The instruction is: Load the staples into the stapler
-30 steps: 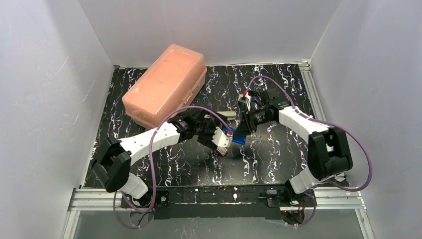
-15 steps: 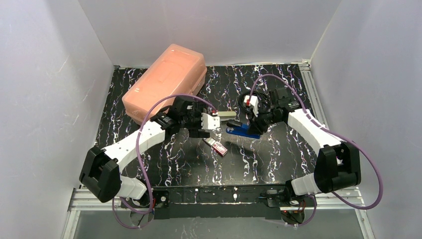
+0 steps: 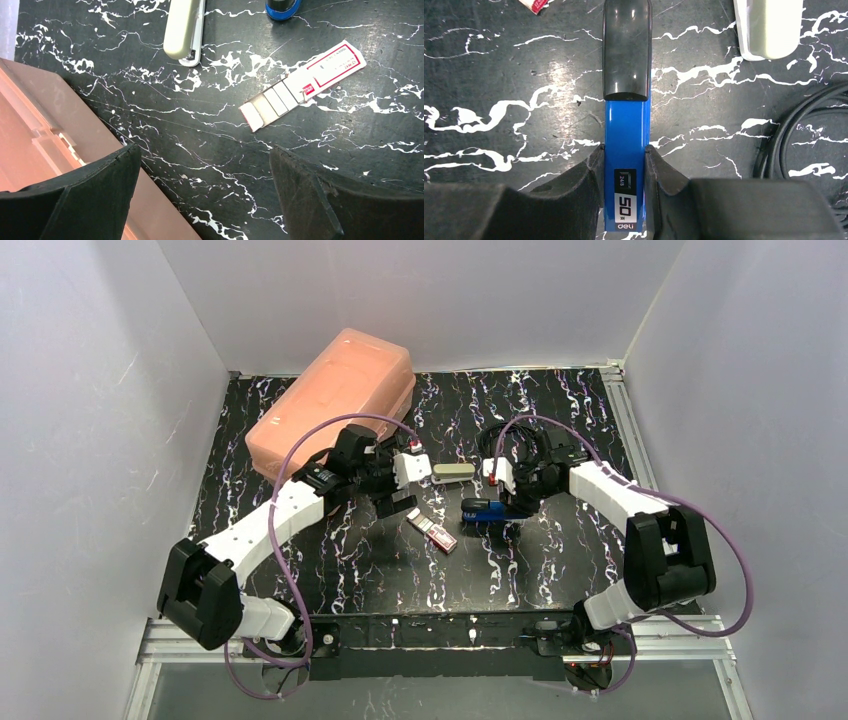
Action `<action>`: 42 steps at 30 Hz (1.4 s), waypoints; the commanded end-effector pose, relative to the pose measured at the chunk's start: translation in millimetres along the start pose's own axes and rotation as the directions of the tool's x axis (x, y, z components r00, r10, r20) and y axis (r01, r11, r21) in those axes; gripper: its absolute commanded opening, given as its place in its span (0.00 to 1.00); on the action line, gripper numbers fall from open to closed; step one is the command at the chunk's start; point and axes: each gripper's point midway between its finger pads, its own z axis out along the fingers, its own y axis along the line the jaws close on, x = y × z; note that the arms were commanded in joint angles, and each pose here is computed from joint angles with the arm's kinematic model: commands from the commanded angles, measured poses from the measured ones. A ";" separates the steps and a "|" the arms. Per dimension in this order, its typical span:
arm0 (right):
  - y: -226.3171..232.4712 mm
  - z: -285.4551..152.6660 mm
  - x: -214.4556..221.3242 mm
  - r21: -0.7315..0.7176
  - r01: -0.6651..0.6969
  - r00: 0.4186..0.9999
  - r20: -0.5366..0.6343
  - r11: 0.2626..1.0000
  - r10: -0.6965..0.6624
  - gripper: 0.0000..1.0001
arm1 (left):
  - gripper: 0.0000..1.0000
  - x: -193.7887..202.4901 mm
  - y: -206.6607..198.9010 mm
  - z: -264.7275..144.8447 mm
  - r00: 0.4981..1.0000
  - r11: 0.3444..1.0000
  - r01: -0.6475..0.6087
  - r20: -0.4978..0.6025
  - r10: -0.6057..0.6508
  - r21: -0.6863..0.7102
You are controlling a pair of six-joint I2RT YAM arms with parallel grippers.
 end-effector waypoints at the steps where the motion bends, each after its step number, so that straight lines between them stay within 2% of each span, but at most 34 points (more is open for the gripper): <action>1: -13.1 8.1 -4.2 0.018 0.143 0.989 0.039 0.990 -0.143 0.03 | 0.99 -14.8 3.8 -17.6 0.999 0.999 0.027 0.036 -0.026 -0.019; 17: -37.4 28.4 29.6 -0.013 0.203 0.975 -0.085 0.979 -0.203 0.33 | 0.99 -12.8 6.9 -23.9 0.997 0.996 0.076 0.034 -0.074 -0.052; 27: -38.6 8.3 13.8 0.043 0.134 0.988 -0.084 0.990 -0.130 0.74 | 0.99 -21.4 12.8 -42.3 0.984 0.981 0.172 0.052 -0.168 -0.087; 32: -50.5 -16.8 -10.1 0.160 0.030 0.998 -0.055 0.987 -0.021 0.98 | 0.98 -26.7 25.8 -62.2 0.974 0.960 0.226 0.064 -0.218 -0.166; 37: -75.0 -59.8 -45.3 0.371 -0.145 0.989 0.035 0.917 0.142 0.99 | 0.99 -35.7 46.0 -90.1 0.944 0.898 0.329 0.101 -0.313 -0.291; 40: -91.6 -91.4 -67.6 0.494 -0.250 0.968 0.125 0.833 0.217 0.99 | 0.99 -35.4 56.3 -106.9 0.921 0.842 0.389 0.126 -0.370 -0.373; 42: -102.0 -116.2 -79.7 0.574 -0.357 0.934 0.210 0.737 0.290 0.99 | 0.98 -33.7 62.4 -120.6 0.903 0.796 0.426 0.149 -0.403 -0.431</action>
